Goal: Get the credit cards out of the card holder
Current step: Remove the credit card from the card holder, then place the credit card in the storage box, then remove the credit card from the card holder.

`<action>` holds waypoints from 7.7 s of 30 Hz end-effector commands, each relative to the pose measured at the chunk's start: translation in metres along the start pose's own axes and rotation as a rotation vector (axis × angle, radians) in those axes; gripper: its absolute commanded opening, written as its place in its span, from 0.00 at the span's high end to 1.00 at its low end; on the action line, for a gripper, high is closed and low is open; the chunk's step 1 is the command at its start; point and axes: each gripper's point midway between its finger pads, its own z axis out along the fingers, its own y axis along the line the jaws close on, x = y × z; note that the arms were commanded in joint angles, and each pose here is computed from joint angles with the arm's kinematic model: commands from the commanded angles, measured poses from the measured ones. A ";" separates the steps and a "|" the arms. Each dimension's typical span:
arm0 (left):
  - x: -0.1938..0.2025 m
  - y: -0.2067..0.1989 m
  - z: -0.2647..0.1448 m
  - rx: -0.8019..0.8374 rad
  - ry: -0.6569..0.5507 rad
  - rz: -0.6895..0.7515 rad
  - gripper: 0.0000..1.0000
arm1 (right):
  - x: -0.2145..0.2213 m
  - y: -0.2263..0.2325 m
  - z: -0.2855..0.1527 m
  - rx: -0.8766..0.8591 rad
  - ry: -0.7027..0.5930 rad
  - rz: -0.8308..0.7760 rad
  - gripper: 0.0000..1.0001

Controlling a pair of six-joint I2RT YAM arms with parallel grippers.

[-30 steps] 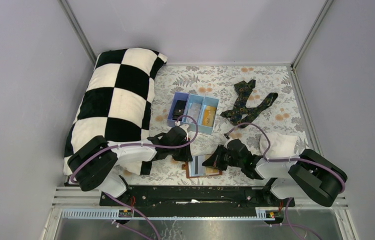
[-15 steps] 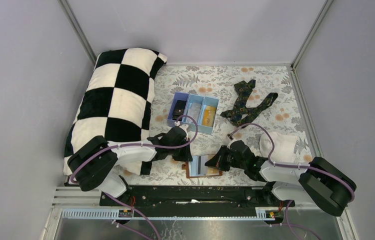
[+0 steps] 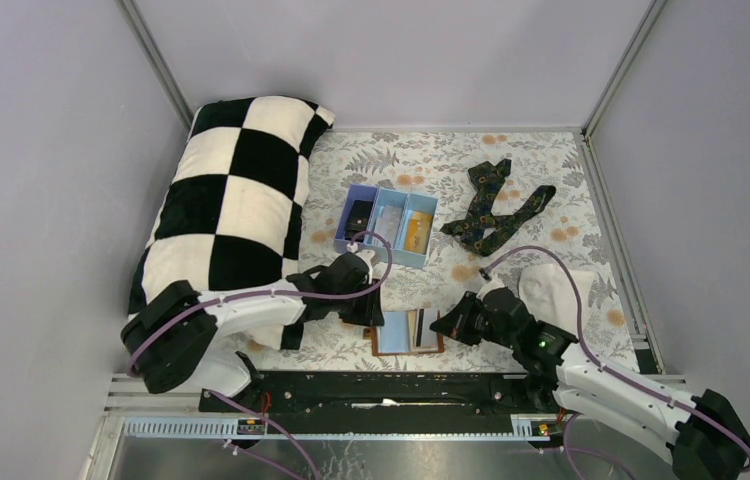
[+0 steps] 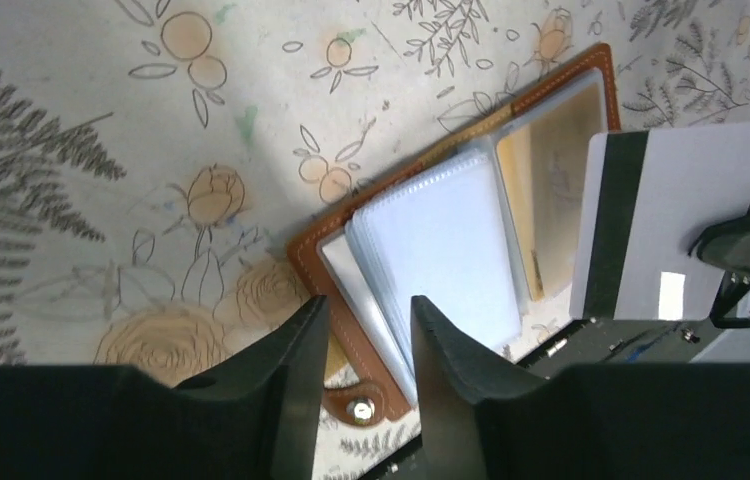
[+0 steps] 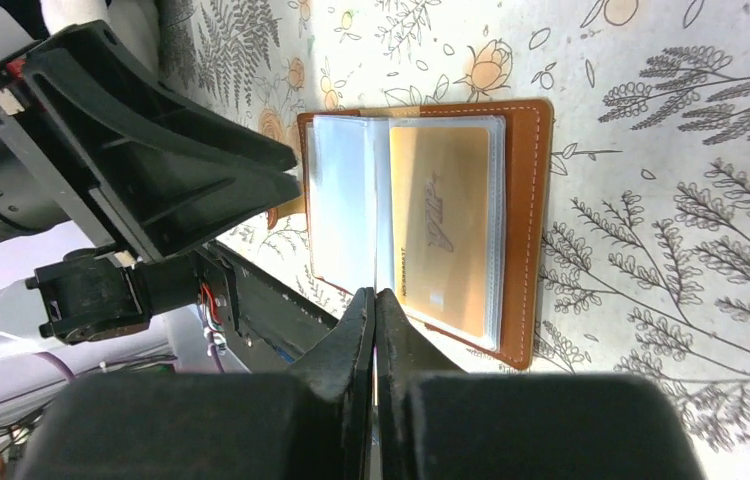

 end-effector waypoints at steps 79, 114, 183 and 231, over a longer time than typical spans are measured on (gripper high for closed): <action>-0.250 0.003 -0.065 -0.545 -0.261 0.151 1.00 | -0.089 0.070 -0.075 0.065 -0.330 -0.094 0.03; -0.260 -0.008 0.031 -0.525 -0.208 0.187 0.74 | -0.079 0.055 -0.081 0.070 -0.318 -0.040 0.03; 0.017 -0.064 0.027 0.173 0.020 -0.244 0.64 | 0.009 -0.038 0.020 0.277 0.087 -0.110 0.66; 0.016 -0.058 0.033 0.186 -0.019 -0.244 0.74 | -0.002 -0.018 0.017 0.197 0.032 -0.110 0.68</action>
